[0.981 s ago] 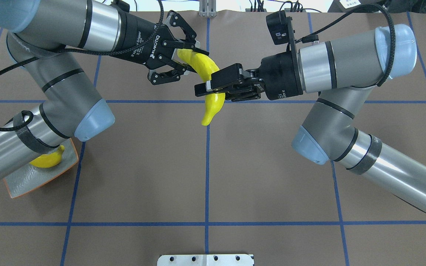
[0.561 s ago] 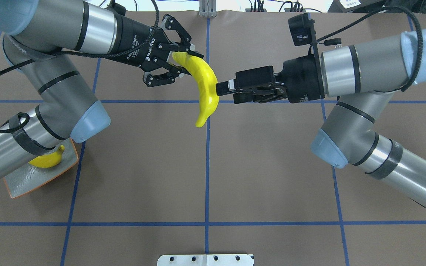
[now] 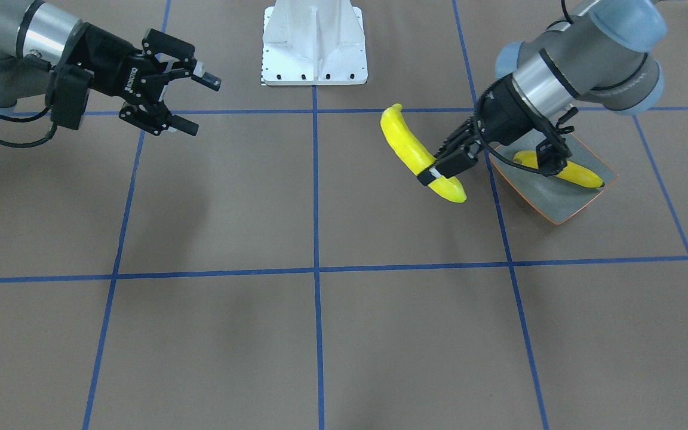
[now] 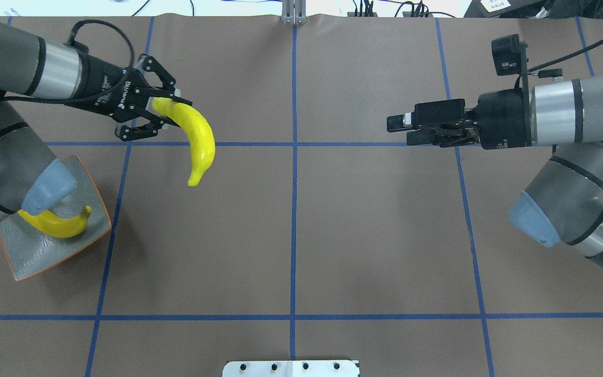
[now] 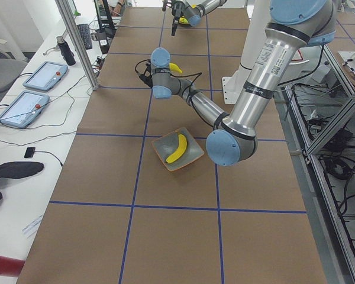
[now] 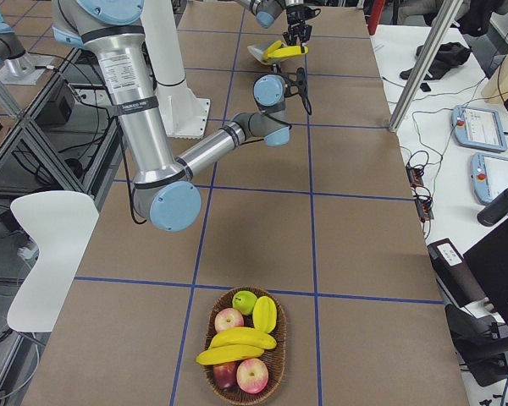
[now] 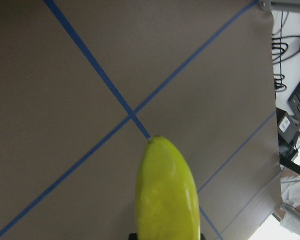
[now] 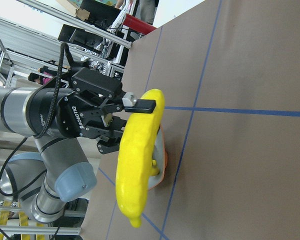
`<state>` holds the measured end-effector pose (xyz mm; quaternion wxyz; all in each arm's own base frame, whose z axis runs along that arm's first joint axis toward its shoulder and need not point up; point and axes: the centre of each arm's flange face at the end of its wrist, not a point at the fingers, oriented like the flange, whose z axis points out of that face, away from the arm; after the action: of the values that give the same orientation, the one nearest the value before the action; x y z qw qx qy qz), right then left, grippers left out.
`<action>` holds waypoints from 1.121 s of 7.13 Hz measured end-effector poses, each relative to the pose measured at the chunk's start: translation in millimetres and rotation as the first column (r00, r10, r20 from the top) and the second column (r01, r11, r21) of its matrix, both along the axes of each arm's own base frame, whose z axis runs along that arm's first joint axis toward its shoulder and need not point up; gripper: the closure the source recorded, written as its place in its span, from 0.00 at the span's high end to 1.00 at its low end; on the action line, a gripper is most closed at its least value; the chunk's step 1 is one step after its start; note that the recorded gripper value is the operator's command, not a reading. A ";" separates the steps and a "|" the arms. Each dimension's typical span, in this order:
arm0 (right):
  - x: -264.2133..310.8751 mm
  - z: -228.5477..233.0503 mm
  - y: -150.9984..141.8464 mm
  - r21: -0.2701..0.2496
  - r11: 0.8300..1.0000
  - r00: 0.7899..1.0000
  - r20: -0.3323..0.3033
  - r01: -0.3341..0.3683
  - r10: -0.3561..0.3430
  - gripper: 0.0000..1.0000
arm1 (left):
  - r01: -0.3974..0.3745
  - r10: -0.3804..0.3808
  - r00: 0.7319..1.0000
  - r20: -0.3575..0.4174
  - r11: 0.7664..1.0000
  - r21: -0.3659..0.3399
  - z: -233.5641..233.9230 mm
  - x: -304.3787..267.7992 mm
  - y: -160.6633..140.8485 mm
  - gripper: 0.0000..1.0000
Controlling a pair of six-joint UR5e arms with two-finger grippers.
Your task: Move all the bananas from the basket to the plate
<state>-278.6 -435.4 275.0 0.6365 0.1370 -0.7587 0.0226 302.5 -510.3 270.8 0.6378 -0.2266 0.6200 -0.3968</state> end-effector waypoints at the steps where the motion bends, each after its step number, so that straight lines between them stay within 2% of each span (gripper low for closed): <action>1: 9.9 30.5 -1.7 -0.036 0.998 0.998 -0.039 -0.056 0.054 1.00 | 0.004 -0.003 0.998 0.056 1.000 -0.012 43.0 -21.2 6.7 0.00; 2: 17.0 60.4 -1.6 -0.048 0.993 0.991 -0.085 -0.108 0.103 1.00 | -0.004 0.005 0.993 0.114 1.000 -0.003 83.8 -38.8 21.2 0.00; 3: 21.1 83.7 -1.8 -0.053 0.988 0.982 -0.125 -0.147 0.140 1.00 | -0.006 0.011 0.985 0.171 1.000 -0.028 117.2 -49.5 32.1 0.00; 5: 23.2 107.6 -4.5 -0.068 0.980 0.971 -0.165 -0.188 0.175 1.00 | 0.034 0.017 0.953 0.303 0.986 -0.162 172.3 -60.4 41.3 0.00; 7: 24.1 117.4 -4.5 -0.079 0.977 0.967 -0.181 -0.198 0.181 1.00 | 0.090 0.040 0.908 0.418 0.954 -0.286 199.0 -67.2 44.0 0.00; 8: 24.6 120.7 -4.8 -0.083 0.975 0.965 -0.186 -0.205 0.187 1.00 | 0.106 0.053 0.893 0.447 0.940 -0.323 206.2 -72.4 46.9 0.00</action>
<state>-254.0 -440.2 395.7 0.7021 0.1804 -0.6798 0.1116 230.1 -463.4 476.9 0.7092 -0.2265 0.3815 -0.5479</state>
